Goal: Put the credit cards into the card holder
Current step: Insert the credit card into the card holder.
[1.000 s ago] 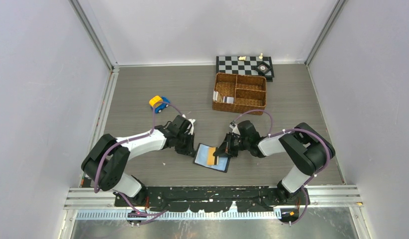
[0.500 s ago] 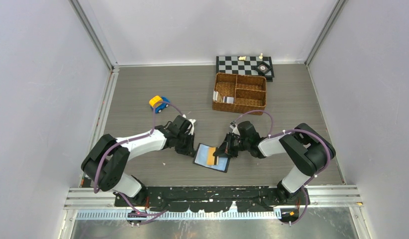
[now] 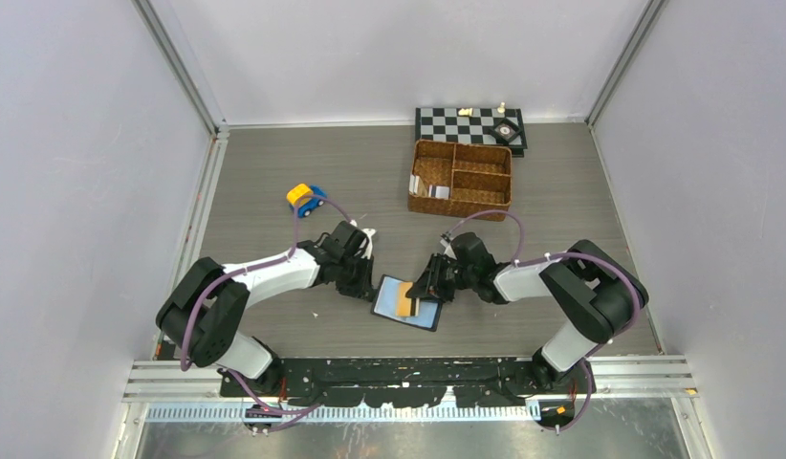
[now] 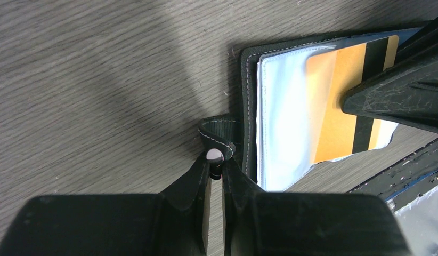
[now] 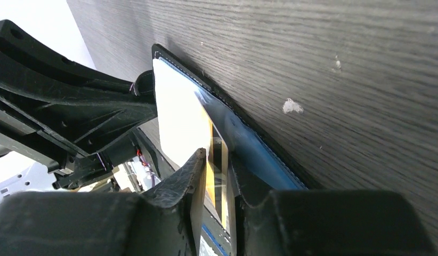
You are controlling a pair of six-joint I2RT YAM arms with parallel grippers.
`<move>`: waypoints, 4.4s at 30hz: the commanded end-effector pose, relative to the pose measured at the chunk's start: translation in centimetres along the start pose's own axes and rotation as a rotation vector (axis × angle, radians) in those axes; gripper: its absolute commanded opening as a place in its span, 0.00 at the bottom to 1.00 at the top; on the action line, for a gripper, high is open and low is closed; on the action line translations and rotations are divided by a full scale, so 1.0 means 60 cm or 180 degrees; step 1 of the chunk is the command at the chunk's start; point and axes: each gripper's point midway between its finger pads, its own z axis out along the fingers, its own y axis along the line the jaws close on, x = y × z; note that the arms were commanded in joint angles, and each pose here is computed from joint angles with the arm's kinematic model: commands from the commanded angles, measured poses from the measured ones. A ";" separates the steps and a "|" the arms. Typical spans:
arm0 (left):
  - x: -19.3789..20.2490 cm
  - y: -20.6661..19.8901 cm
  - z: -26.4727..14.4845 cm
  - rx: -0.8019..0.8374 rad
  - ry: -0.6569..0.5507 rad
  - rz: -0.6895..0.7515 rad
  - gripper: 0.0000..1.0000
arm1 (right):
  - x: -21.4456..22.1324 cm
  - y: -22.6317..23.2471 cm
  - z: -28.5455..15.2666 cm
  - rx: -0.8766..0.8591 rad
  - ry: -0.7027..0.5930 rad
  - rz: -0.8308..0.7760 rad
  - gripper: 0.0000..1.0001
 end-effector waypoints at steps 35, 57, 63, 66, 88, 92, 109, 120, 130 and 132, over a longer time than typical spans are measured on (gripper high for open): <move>0.020 -0.002 0.009 0.0128 0.0062 -0.0041 0.00 | -0.005 -0.032 -0.012 0.1261 -0.0324 0.0065 0.47; 0.031 0.012 0.008 -0.0054 0.0077 -0.0149 0.00 | -0.029 -0.023 -0.066 0.2109 -0.0787 -0.0367 0.56; 0.030 0.013 0.008 -0.0064 0.0069 -0.0127 0.00 | -0.030 -0.017 -0.078 0.2173 -0.0834 -0.0418 0.61; 0.030 0.012 0.007 -0.0044 0.0069 -0.0122 0.00 | -0.026 -0.011 -0.078 0.2118 -0.0821 -0.0399 0.61; 0.036 0.010 0.010 -0.0004 0.0103 -0.0114 0.00 | 0.015 0.011 -0.048 0.1781 -0.0491 -0.0163 0.55; 0.037 0.010 0.009 -0.0003 0.0100 -0.0115 0.00 | 0.017 0.006 -0.047 0.1817 -0.0476 -0.0148 0.55; 0.041 0.008 0.011 0.0032 0.0123 -0.0134 0.00 | 0.021 0.012 -0.022 0.1775 -0.0331 -0.0146 0.54; 0.046 0.002 0.009 0.0093 0.0151 -0.0161 0.00 | 0.011 0.036 -0.003 0.1731 -0.0312 -0.0234 0.53; 0.047 -0.010 0.008 0.0142 0.0160 -0.0103 0.00 | 0.007 0.051 0.016 0.1840 -0.0234 -0.0427 0.52; 0.045 -0.013 0.007 0.0156 0.0149 -0.0089 0.00 | 0.006 0.053 0.015 0.1907 -0.0243 -0.0494 0.52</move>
